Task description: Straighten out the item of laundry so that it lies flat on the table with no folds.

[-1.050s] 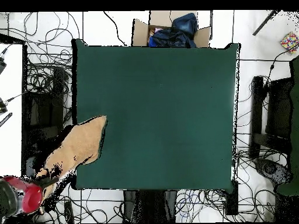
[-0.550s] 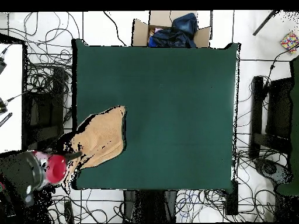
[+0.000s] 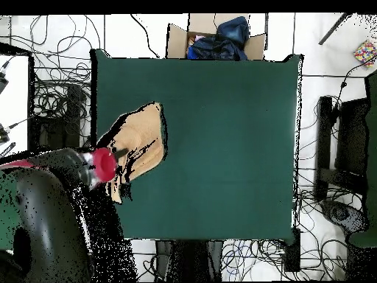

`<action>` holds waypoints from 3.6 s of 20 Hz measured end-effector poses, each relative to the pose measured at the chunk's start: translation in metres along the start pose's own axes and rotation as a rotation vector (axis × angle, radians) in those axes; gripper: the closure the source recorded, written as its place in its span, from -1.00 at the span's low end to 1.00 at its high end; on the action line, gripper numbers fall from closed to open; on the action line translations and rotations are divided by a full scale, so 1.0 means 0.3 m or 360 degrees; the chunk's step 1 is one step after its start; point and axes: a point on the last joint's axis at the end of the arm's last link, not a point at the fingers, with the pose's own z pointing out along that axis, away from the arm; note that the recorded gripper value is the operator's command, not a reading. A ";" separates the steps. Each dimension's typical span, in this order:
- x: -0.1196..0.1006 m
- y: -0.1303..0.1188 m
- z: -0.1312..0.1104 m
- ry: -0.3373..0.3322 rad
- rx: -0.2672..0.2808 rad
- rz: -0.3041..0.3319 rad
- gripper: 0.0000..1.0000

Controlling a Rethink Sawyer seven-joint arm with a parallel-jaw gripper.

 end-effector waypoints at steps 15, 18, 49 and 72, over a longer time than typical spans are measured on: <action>-0.084 -0.275 0.172 -0.0116 0.0003 0.0033 1.00; -0.072 -0.329 0.207 -0.0087 0.0005 0.0069 1.00; 0.064 -0.477 0.522 0.0165 -0.0347 0.0178 1.00; 0.068 -0.686 0.775 0.0130 -0.0369 -0.0152 1.00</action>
